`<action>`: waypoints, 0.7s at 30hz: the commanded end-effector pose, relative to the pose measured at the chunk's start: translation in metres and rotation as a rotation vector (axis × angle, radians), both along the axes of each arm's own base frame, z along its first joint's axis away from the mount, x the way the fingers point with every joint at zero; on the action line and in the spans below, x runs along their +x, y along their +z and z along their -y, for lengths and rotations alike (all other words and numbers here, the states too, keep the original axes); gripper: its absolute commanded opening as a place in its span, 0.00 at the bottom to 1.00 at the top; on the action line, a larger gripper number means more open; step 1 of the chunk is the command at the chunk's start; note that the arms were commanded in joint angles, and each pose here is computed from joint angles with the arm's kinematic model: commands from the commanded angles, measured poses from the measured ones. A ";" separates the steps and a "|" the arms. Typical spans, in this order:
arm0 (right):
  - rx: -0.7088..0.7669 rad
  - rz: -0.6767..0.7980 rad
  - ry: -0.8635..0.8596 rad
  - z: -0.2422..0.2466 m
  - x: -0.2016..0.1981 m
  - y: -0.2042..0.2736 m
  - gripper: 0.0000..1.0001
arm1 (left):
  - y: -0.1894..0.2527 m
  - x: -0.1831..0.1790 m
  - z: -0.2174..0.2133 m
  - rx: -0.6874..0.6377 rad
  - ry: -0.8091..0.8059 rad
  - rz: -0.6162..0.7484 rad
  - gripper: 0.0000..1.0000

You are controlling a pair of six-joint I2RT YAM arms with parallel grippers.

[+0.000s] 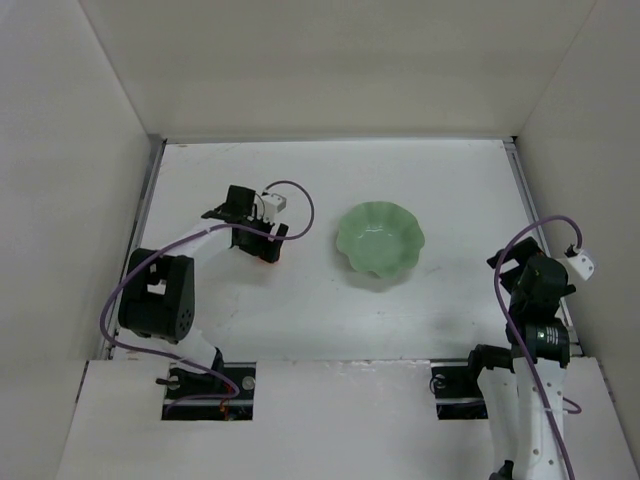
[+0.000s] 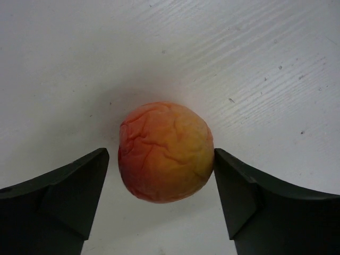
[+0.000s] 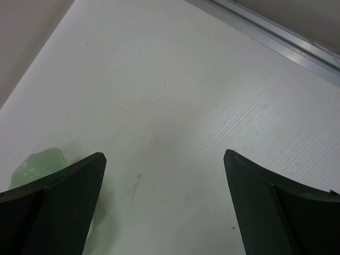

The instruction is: Place and organize the fake fruits in the fruit bowl

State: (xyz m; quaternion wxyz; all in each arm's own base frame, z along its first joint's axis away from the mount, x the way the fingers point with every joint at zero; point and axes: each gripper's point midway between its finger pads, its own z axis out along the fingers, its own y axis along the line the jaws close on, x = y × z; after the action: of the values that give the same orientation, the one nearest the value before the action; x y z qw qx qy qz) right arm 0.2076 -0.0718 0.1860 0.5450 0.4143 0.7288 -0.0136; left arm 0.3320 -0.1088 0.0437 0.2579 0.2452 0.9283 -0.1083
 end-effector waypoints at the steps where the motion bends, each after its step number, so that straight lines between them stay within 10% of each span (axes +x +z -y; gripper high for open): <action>1: -0.015 0.018 0.003 0.000 0.001 0.007 1.00 | 0.010 0.017 0.010 -0.016 -0.009 0.068 0.74; 9: -0.015 0.011 0.000 0.000 0.001 0.005 1.00 | 0.036 0.021 0.025 -0.022 -0.050 0.144 0.19; 21: -0.017 0.011 0.016 -0.004 0.002 0.005 1.00 | 0.150 0.048 0.218 -0.115 -0.315 0.491 0.16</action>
State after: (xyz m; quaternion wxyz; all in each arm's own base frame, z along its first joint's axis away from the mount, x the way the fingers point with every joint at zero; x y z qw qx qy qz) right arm 0.2095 -0.0686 0.1838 0.5411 0.4084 0.7351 -0.0129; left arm 0.3632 -0.3005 0.1828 0.4424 0.4026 0.7898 -0.1361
